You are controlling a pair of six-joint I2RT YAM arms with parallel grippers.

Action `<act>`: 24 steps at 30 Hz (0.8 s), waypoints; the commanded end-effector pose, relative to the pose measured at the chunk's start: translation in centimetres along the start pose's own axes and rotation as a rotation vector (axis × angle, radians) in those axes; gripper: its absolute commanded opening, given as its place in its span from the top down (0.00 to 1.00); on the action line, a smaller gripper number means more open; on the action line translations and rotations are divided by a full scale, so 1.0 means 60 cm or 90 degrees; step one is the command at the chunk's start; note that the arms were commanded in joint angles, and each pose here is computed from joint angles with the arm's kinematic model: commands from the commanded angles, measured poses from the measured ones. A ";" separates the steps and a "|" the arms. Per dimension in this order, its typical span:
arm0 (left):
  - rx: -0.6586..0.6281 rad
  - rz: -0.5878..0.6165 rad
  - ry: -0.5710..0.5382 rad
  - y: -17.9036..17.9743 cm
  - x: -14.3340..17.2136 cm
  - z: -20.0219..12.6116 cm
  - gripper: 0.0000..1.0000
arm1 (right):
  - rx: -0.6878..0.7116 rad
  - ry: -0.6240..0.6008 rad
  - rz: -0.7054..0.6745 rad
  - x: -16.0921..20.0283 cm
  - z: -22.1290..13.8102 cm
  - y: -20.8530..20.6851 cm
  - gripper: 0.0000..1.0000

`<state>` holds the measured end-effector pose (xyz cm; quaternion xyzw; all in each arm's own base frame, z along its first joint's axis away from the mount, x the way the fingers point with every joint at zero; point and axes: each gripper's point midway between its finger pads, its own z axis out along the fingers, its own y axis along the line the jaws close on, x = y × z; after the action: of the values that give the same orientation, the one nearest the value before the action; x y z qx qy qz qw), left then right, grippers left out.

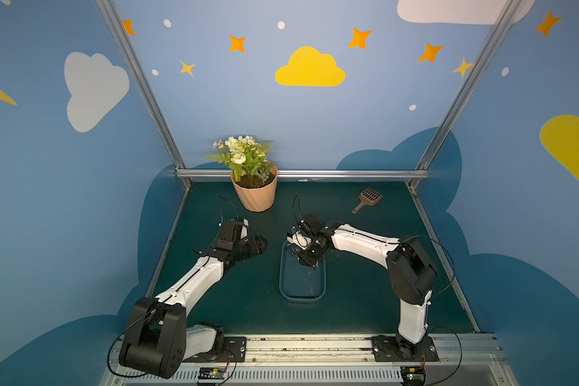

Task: Take out the socket from the storage box
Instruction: Pick up the socket head from the storage box.

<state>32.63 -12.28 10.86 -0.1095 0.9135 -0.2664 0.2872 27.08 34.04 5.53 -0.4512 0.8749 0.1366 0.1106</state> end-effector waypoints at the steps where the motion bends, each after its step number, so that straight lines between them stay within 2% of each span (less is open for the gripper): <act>1: -0.007 -0.010 0.019 0.008 0.012 0.007 0.30 | 0.005 0.026 -0.012 0.004 0.012 -0.001 0.64; 17: -0.017 -0.002 0.032 0.013 0.016 0.006 0.29 | 0.008 0.057 -0.017 -0.004 0.053 -0.012 0.68; 24: -0.017 -0.008 0.033 0.013 0.018 0.006 0.29 | 0.007 0.068 -0.016 0.001 0.066 -0.014 0.74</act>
<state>32.10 -12.13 9.84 -0.1134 0.9213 -0.2588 0.2672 28.45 35.06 2.45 -0.4618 0.8755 0.1144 0.0852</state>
